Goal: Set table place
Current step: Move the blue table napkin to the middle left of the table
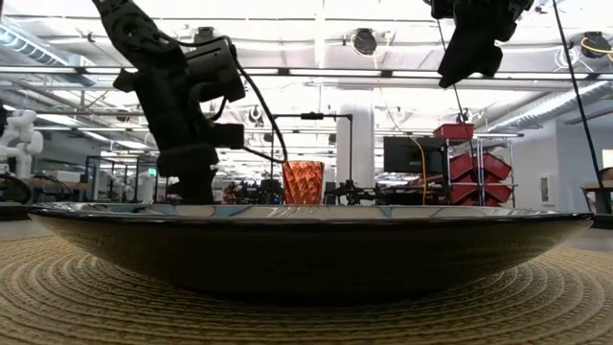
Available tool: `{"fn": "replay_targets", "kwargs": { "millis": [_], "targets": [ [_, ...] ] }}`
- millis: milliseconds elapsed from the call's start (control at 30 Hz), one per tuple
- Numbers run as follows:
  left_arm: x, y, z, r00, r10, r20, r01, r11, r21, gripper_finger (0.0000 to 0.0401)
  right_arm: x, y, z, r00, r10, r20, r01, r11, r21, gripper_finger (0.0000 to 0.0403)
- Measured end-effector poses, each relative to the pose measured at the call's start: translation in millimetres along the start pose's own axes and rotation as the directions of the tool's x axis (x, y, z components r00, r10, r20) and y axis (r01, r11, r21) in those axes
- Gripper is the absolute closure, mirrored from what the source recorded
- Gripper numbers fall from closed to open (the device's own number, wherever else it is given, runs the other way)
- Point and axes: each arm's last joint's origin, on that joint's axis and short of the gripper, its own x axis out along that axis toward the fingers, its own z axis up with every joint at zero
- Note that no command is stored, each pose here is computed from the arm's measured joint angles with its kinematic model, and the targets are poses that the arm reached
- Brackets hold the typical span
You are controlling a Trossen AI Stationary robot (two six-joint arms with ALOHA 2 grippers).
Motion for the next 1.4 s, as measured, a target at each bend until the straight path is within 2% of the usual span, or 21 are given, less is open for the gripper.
{"fn": "replay_targets", "kwargs": {
  "millis": [167,400,600,1000,1133,1400],
  "targets": [
    [-3,-1,-3,1.0,0.003,-0.027,-0.004,0.998,-0.055,0.027,0,0,0,1.0,0.0,0.0,0.0,1.0,0.0,0.0257],
    [-6,-6,-17,0.987,0.023,-0.156,-0.057,0.974,-0.218,0.0325,0,0,0,1.0,0.0,-0.001,0.0,1.0,-0.006,0.0257],
    [-12,-24,-31,0.97,0.029,-0.243,-0.111,0.936,-0.333,0.033,0,0,0,1.0,-0.001,-0.001,0.001,1.0,-0.024,0.0257],
    [-42,-74,-78,0.916,0.057,-0.397,-0.241,0.869,-0.431,0.0331,0,1,-1,1.0,0.022,-0.017,-0.023,0.997,-0.067,0.0257],
    [-51,-93,-93,0.913,0.028,-0.406,-0.252,0.822,-0.51,0.0331,0,1,-1,0.999,0.031,-0.022,-0.033,0.996,-0.085,0.0257],
    [-71,-132,-113,0.916,-0.058,-0.397,-0.253,0.684,-0.684,0.0331,0,1,-4,0.996,0.058,-0.063,-0.066,0.99,-0.124,0.0257]
  ]
}}
